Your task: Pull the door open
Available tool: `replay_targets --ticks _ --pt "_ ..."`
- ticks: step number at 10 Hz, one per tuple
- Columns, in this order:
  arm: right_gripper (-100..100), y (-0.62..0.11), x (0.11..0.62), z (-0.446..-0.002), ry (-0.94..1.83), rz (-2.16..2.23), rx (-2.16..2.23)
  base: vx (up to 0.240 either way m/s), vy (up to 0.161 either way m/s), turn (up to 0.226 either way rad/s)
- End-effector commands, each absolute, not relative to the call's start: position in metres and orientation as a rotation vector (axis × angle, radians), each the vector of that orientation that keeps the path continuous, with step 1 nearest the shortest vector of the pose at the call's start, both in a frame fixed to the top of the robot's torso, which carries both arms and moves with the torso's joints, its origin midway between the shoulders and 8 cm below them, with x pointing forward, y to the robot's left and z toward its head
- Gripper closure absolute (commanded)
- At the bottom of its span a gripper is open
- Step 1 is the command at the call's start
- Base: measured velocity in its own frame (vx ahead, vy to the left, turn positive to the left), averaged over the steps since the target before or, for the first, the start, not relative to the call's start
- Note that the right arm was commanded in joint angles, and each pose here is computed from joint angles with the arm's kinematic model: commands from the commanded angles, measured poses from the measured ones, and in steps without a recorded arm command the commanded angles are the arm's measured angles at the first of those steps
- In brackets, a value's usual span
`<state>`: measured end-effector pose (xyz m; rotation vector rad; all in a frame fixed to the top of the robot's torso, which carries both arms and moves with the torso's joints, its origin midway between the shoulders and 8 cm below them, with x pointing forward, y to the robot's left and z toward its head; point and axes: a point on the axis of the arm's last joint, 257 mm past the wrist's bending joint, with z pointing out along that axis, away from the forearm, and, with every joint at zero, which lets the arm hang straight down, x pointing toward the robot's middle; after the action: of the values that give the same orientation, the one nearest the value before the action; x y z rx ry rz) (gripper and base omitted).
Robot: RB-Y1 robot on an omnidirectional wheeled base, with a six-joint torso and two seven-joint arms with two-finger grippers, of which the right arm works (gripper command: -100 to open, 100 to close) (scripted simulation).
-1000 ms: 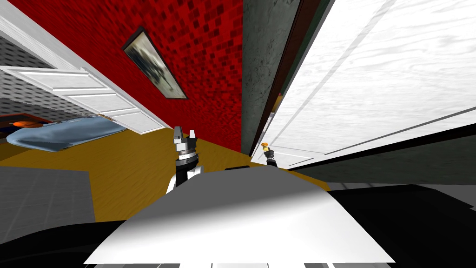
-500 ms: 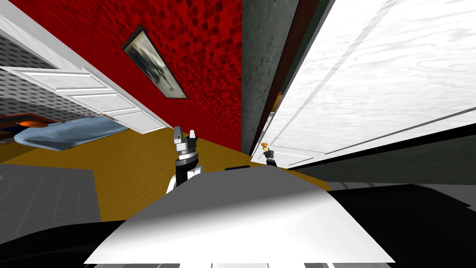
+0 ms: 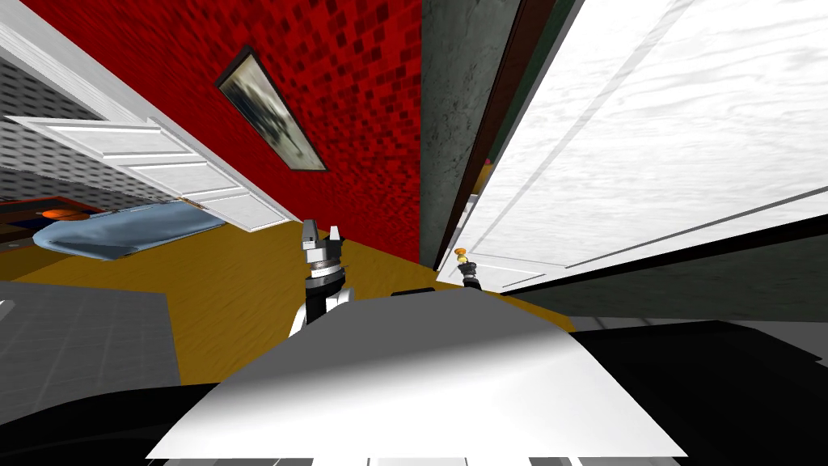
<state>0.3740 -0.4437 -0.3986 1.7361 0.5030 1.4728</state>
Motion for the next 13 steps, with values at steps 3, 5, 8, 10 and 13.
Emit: replay_targets --ticks 3,5,8,10,13 --pt "100 -0.433 0.388 -0.386 0.42 1.594 1.755 -0.025 -0.002 0.015" --pt "100 -0.433 0.388 -0.386 0.418 1.596 1.756 -0.015 0.0 0.01" --pt "100 -0.433 0.388 -0.386 0.385 1.625 1.777 -0.003 0.0 0.006" --pt "-100 -0.437 0.376 -0.402 0.334 1.615 1.841 -0.034 -0.013 0.001" --pt "-100 -0.428 0.375 -0.4 0.23 1.691 1.881 -0.106 0.013 0.049"
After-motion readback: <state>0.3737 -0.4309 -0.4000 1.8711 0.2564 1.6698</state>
